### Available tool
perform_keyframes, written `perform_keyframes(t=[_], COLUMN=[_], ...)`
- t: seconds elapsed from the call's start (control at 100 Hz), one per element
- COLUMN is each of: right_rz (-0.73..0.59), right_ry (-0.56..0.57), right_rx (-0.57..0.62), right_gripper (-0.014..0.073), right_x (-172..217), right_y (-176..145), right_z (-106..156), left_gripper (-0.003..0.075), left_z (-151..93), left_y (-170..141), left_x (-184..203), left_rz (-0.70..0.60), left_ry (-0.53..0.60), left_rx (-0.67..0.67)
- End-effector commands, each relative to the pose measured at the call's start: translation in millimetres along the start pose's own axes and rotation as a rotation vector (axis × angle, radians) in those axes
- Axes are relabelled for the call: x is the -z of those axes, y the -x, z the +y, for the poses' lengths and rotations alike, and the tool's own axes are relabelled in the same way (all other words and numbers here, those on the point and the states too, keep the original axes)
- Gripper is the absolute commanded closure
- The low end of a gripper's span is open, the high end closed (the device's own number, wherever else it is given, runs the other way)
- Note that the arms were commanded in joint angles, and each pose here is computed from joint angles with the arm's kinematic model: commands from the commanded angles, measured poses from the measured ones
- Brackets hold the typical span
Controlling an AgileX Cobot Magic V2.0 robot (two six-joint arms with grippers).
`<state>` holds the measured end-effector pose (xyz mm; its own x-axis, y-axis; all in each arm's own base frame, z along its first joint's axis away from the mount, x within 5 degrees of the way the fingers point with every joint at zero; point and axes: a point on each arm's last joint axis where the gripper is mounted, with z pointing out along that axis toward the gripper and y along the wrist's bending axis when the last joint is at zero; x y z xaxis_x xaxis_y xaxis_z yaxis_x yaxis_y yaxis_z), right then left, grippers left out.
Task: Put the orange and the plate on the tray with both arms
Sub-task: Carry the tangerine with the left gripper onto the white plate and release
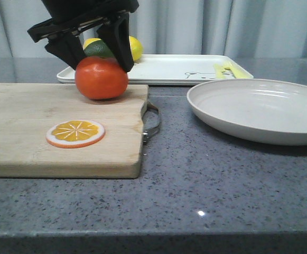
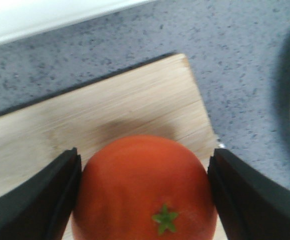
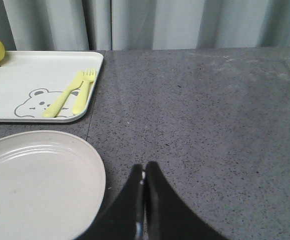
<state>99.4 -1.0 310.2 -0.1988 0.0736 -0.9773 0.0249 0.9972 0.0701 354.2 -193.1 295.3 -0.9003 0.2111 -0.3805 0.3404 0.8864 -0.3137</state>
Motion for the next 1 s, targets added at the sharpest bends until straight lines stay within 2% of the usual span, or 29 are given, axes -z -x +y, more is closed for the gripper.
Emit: perform_keyframes(t=[0.0, 0.21, 0.36, 0.74, 0.99], right_rz=[-0.099, -0.099, -0.099, -0.099, -0.099], right_ry=[0.002, 0.002, 0.002, 0.002, 0.002], right_rx=[0.012, 0.012, 0.012, 0.012, 0.012], right_gripper=[0.0652, 0.0652, 0.0652, 0.0652, 0.0652], right_x=[1.5, 1.5, 1.5, 1.5, 1.5], right_y=[17.2, 17.2, 17.2, 17.2, 17.2], right_z=[0.8, 0.8, 0.8, 0.8, 0.8], left_gripper=[0.0352, 0.0352, 0.0352, 0.0352, 0.0352], left_z=[-18.5, -44.2, -72.0, -156.9, -185.3], left_y=[7.9, 15.0, 17.9, 17.2, 17.4], left_x=[29.6, 42.7, 44.4, -3.3, -30.9], left_rz=[-0.114, -0.179, -0.216, -0.171, -0.154], left_ry=[-0.092, -0.153, -0.194, -0.300, -0.331], left_rx=[-0.007, -0.074, -0.134, -0.299, -0.350])
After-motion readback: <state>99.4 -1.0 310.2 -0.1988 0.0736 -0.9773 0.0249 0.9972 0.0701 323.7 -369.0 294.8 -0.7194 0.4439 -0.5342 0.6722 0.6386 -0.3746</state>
